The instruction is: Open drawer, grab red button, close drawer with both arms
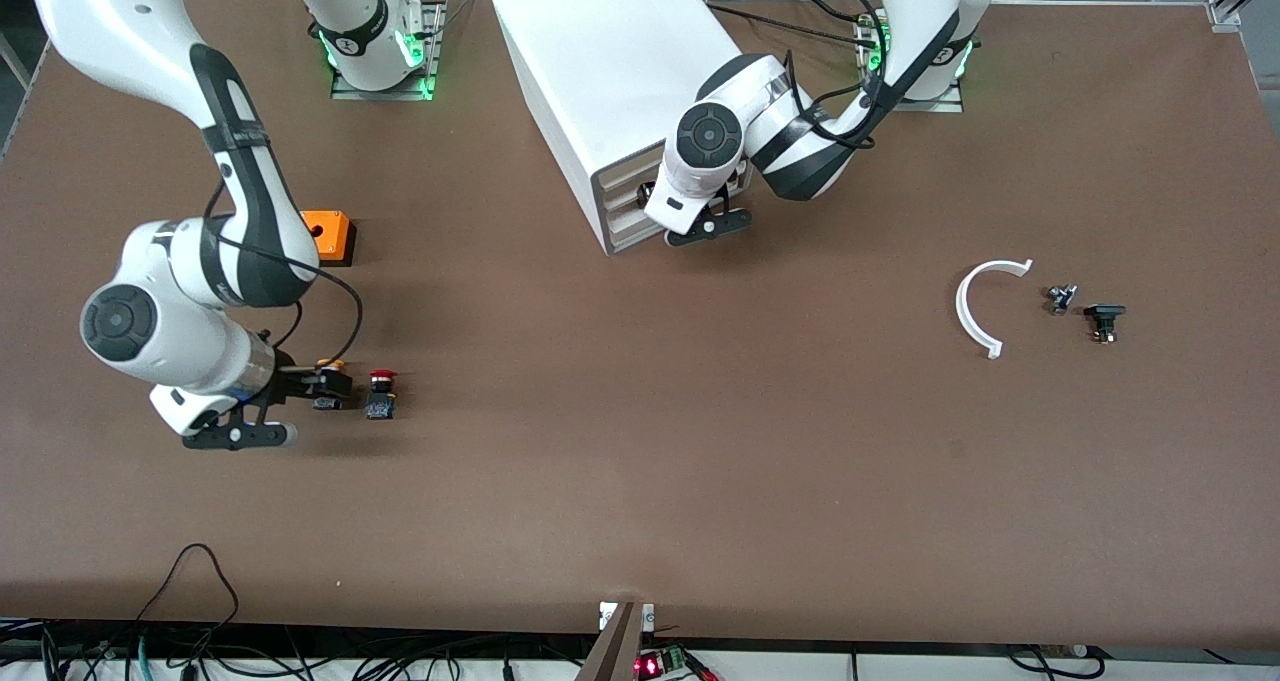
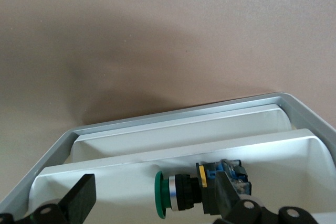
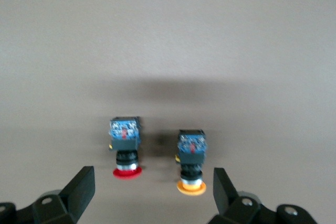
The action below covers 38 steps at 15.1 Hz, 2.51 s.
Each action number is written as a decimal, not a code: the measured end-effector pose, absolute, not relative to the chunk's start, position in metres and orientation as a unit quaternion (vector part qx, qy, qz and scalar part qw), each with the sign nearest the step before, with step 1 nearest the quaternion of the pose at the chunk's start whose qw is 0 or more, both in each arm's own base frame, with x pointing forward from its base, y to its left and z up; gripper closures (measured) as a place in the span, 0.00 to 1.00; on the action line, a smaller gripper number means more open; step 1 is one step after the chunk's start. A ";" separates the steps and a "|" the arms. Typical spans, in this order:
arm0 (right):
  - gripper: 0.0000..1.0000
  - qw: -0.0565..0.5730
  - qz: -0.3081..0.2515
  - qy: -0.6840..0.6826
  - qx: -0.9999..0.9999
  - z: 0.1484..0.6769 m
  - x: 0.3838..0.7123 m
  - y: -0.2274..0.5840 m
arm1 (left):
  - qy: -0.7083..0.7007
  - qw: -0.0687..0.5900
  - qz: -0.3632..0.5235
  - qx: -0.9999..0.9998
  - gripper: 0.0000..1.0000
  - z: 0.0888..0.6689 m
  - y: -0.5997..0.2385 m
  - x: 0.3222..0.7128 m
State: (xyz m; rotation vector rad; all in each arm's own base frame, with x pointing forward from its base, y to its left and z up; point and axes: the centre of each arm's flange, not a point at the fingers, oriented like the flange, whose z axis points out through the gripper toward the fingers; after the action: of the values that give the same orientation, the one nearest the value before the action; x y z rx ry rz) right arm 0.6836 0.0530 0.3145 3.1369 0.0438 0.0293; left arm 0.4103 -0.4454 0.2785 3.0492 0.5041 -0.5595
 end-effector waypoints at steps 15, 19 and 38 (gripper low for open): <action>0.00 0.009 -0.024 -0.012 1.000 0.494 0.621 0.038 | 0.007 -0.015 -0.137 0.990 0.00 0.419 -0.264 0.561; 0.00 0.009 -0.023 -0.014 1.000 0.549 0.616 0.038 | -0.068 -0.029 -0.100 0.992 0.00 0.470 -0.223 0.588; 0.00 0.009 -0.017 -0.022 1.000 0.621 0.570 0.029 | -0.082 0.005 -0.001 0.997 0.00 0.579 -0.025 0.550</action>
State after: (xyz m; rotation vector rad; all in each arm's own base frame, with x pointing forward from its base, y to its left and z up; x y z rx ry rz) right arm 0.5695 0.0285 0.6209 3.1226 -0.0699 -0.0528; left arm 0.5502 -0.0251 0.5787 3.1207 -0.2559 -0.0035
